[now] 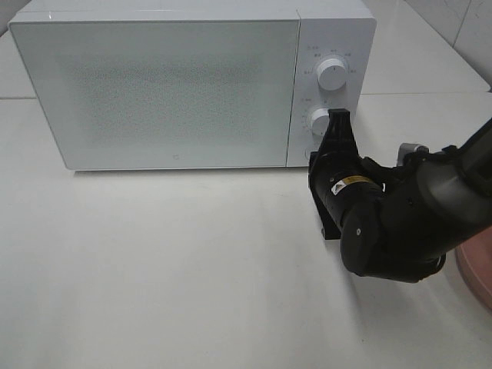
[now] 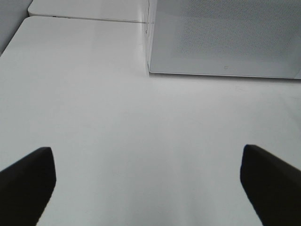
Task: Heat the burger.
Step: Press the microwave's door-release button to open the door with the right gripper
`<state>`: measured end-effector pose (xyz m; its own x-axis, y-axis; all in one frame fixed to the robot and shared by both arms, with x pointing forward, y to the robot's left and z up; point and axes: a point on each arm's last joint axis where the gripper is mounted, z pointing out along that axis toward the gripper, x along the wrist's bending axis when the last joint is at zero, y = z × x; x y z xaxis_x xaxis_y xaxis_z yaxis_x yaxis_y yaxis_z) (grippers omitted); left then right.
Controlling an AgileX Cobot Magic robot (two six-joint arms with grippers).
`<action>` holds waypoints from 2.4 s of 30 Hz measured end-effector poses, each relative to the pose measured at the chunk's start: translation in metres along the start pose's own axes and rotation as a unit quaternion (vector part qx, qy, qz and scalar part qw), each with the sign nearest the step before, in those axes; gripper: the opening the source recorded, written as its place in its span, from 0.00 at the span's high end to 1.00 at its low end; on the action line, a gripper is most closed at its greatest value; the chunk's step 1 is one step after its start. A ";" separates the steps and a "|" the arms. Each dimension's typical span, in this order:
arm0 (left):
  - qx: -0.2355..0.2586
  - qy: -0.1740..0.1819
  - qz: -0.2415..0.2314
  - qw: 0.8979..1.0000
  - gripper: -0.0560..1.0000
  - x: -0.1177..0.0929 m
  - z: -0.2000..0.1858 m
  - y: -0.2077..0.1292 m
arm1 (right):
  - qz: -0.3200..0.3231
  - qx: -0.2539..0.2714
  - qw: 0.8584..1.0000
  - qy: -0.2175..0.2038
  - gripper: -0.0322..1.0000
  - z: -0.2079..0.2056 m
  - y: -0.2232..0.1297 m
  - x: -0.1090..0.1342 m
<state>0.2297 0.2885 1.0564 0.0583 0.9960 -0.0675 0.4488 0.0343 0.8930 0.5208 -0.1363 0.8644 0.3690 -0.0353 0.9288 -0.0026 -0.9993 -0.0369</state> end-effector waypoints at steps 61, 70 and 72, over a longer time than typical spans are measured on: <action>0.000 0.000 0.000 1.000 0.01 0.000 0.000 0.000 | 0.010 -0.036 0.999 -0.031 0.96 0.073 0.003 -0.002; 0.000 0.000 0.000 1.000 0.01 0.000 0.000 0.000 | 0.007 -0.037 0.999 -0.036 0.96 0.073 0.003 -0.001; 0.000 0.000 0.000 1.000 0.01 0.000 0.000 0.000 | 0.007 -0.037 0.999 -0.037 0.96 0.073 0.003 -0.001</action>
<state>0.2297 0.2885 1.0564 0.0583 0.9960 -0.0675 0.4488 0.0343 0.8930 0.5885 -0.1387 0.8363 0.4352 -0.0508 0.8989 -0.0751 -0.9970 -0.0199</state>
